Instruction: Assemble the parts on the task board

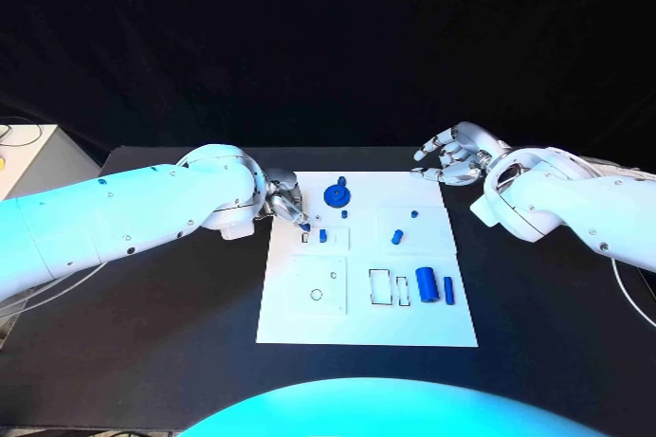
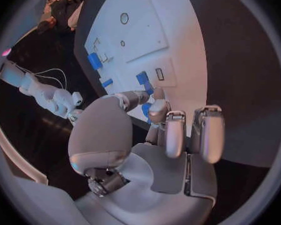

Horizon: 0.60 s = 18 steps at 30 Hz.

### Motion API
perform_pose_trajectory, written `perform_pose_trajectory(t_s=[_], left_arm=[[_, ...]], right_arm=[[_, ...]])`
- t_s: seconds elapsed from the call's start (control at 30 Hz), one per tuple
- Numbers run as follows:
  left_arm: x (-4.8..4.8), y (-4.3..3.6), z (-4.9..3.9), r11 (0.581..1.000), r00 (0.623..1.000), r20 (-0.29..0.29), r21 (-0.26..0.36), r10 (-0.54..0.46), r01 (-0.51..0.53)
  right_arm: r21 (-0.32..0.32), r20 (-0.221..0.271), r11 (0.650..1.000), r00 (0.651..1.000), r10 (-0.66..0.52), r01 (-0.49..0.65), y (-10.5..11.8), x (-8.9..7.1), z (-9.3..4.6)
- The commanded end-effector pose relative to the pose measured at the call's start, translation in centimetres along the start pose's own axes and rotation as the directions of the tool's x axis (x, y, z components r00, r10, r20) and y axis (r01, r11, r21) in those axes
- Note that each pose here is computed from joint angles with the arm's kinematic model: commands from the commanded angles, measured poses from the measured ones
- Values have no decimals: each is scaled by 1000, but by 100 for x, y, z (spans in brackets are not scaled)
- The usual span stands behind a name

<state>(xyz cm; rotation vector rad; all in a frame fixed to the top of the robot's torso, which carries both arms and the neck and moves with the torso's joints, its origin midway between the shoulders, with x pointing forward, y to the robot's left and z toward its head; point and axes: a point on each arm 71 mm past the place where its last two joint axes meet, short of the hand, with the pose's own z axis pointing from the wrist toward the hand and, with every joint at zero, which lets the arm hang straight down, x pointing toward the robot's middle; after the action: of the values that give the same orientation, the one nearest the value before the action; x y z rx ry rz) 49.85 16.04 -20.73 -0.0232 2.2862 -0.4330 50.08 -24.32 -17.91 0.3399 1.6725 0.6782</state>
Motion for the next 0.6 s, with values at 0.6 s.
perform_pose_trajectory(t_s=[0.6], left_arm=[[108, -121, -11, 980, 976, 88, -12, 197, -197]], right_arm=[[-13, -6, 1000, 1000, -2, 2, 3, 6, -11]])
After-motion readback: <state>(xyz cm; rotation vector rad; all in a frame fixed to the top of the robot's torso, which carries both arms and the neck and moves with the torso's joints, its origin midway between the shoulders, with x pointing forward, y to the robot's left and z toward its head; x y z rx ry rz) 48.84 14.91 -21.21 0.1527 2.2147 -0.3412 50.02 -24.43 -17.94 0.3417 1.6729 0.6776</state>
